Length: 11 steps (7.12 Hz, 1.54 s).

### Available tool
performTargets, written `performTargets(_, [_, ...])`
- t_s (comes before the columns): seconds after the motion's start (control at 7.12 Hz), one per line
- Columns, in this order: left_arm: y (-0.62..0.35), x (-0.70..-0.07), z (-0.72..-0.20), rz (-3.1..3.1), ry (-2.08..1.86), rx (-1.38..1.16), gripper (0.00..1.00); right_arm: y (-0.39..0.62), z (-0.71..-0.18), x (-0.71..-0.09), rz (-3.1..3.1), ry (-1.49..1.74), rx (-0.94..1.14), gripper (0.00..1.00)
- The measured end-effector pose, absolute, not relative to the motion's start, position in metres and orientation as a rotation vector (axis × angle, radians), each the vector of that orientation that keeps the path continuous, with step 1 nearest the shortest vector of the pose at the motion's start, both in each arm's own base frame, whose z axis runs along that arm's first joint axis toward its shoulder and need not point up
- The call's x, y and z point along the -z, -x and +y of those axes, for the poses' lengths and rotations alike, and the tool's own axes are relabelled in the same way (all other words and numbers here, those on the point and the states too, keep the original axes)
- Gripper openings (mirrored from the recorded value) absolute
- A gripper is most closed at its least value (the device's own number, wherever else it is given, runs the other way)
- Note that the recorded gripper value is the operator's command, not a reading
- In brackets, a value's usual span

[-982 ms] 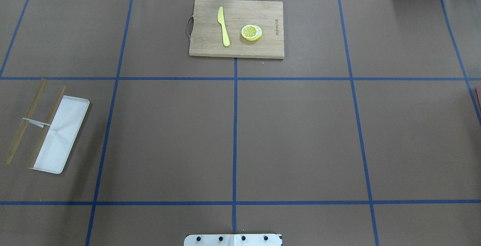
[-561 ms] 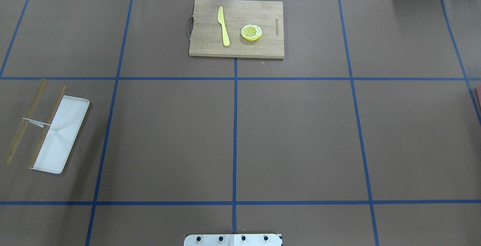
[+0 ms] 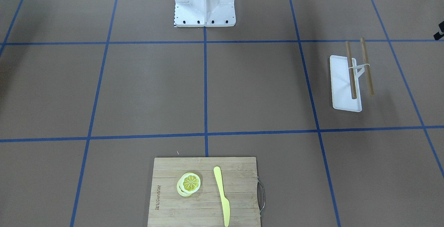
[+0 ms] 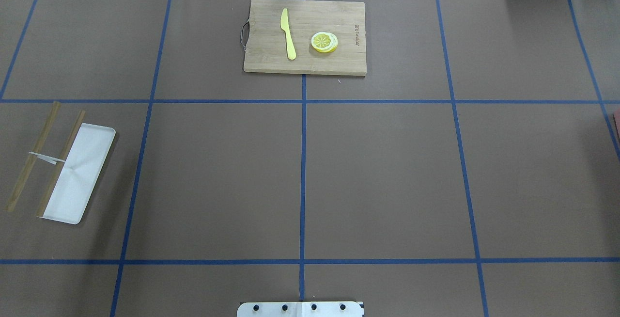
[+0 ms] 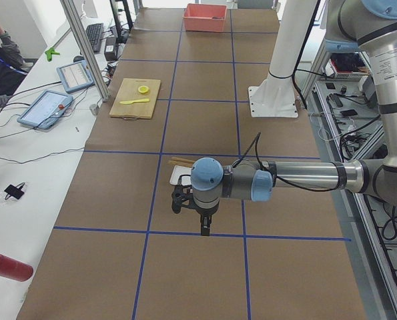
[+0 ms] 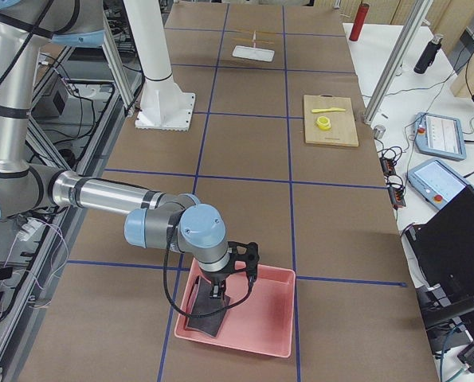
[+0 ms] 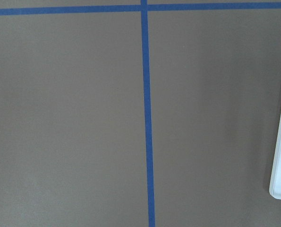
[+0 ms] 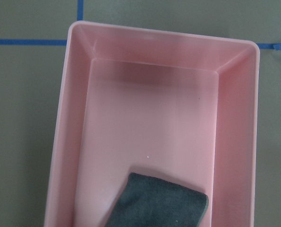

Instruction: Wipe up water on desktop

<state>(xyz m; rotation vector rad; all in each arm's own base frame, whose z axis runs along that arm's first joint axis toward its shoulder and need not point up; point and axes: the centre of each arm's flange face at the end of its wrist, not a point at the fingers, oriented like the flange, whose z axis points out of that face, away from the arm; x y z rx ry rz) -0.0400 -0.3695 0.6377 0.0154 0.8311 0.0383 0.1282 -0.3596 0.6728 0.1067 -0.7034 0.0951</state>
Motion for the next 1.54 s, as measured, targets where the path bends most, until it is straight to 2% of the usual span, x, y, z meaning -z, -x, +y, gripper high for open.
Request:
performTargets(0.42, [0.04, -0.639, -0.369, 0.831, -0.012, -0.037, 0.99, -0.083, -0.417, -0.616, -0.718, -0.098, -0.166, 1.0])
performTargets(0.7, [0.04, -0.641, -0.368, 0.831, -0.01, -0.036, 0.99, -0.05, -0.432, -0.598, -0.726, -0.104, -0.148, 1.0])
performTargets(1.12, [0.04, -0.642, -0.367, 0.831, -0.006, -0.034, 0.99, -0.046, -0.395, -0.623, -0.724, -0.196, -0.075, 1.0])
performTargets(1.54, [0.04, -0.645, -0.368, 0.831, -0.002, -0.035, 0.99, -0.028, -0.379, -0.636, -0.797, -0.161, 0.013, 1.0])
